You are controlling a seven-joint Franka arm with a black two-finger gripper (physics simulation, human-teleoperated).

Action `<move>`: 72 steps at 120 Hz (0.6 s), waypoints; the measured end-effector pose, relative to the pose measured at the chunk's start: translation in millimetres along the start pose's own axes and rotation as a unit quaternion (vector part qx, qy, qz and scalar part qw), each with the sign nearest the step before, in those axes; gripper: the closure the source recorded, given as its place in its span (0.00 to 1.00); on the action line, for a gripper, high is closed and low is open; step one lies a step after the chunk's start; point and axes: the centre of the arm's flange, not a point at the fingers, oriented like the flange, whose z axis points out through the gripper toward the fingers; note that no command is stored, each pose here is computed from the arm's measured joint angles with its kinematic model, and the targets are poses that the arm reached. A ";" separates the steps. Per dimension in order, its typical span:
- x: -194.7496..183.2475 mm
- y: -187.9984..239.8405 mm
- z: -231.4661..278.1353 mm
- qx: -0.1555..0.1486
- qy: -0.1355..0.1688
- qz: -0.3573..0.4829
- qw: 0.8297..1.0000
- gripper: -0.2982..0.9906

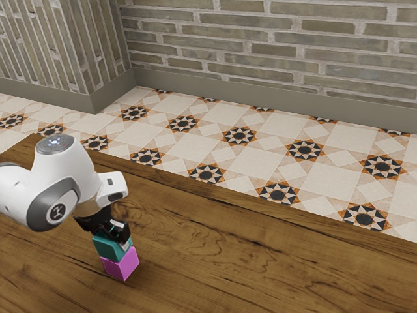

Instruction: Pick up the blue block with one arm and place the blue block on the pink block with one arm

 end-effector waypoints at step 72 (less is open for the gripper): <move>5.0 -7.6 1.6 0.002 -0.001 -0.012 1.000 0.51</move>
